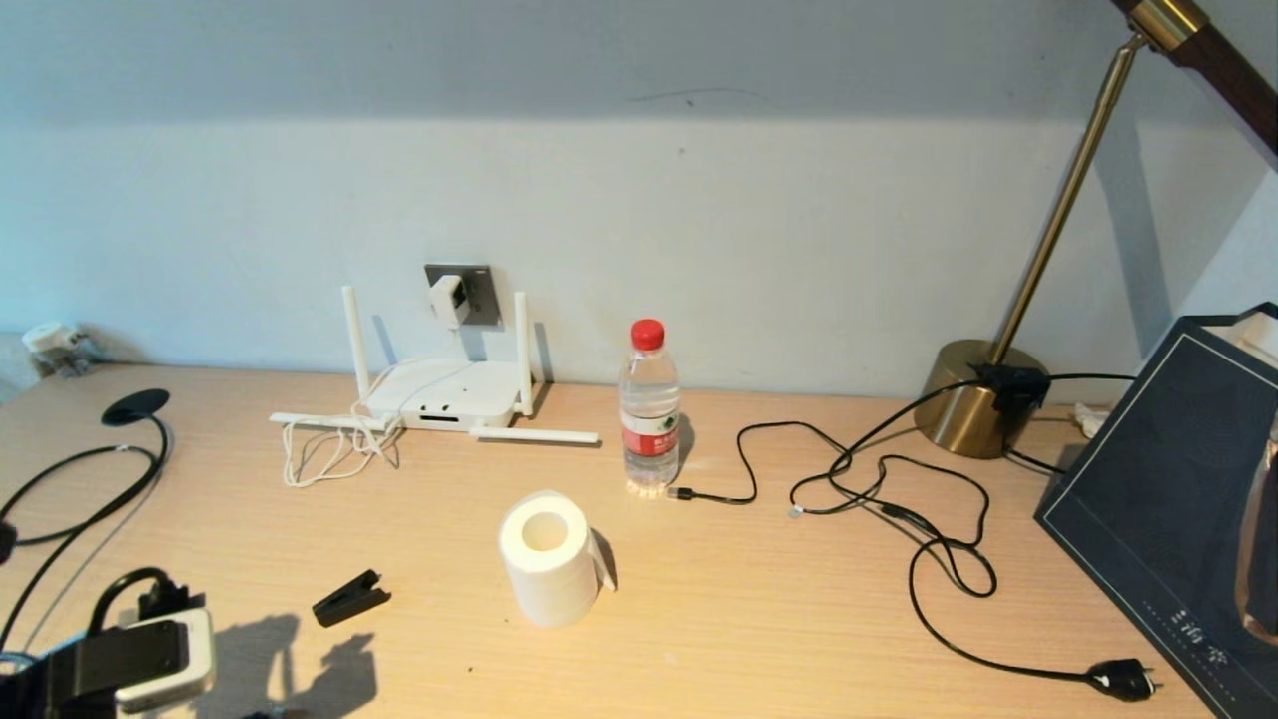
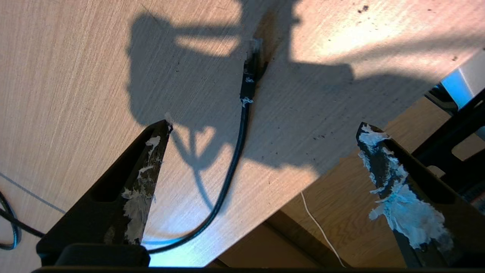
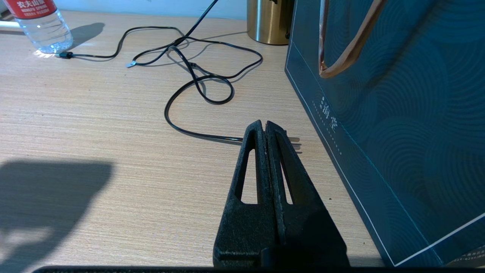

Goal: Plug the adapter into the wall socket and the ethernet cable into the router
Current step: Pick up cable

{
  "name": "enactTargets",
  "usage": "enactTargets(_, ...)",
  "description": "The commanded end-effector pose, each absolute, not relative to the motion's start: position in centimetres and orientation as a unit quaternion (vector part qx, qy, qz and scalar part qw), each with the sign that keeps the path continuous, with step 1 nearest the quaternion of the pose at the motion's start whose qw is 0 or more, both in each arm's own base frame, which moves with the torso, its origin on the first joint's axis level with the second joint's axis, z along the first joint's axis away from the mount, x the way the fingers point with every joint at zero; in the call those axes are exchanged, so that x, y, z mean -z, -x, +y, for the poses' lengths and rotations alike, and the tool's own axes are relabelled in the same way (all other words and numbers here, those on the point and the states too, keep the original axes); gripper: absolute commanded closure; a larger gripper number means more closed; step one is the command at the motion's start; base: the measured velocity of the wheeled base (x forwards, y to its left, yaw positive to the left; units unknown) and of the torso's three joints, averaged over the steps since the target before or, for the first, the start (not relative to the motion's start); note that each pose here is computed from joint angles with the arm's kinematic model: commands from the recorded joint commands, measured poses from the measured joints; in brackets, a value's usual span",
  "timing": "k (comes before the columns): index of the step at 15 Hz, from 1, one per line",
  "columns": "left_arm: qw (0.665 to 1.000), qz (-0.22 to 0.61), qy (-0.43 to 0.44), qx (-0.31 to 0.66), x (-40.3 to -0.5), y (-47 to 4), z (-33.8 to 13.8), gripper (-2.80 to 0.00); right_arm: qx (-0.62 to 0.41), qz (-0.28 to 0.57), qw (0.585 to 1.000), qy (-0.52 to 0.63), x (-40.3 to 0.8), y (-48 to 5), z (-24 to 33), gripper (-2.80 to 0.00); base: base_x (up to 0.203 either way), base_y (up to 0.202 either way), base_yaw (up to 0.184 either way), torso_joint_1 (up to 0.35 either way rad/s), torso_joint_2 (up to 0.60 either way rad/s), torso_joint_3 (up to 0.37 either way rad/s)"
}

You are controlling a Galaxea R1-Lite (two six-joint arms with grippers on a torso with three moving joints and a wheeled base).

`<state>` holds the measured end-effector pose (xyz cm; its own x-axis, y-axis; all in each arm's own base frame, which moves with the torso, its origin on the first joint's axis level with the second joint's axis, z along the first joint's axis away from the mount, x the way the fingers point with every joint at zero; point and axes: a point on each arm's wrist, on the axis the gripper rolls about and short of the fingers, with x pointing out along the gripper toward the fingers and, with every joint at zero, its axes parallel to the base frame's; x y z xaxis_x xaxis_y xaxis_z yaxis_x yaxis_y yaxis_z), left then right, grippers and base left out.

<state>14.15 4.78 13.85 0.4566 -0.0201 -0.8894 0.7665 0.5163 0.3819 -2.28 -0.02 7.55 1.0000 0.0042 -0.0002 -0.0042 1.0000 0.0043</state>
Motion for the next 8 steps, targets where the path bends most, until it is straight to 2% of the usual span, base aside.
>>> enactTargets(1, 0.739, 0.462, -0.404, 0.278, -12.6, -15.5, 5.3, -2.8, -0.002, 0.001, 1.0, -0.002, -7.6, 2.3, 0.0, 0.0, 0.0, 0.0, 0.0, 0.0, 0.0, 0.0)
enactTargets(8, 0.735, 0.466, -0.394, 0.295, -10.9, -17.8, 6.0, -2.8, -0.002, 0.001, 1.0, -0.002, -7.6, 2.3, 0.0, 0.0, 0.0, 0.0, 0.0, 0.0, 0.0, 0.0)
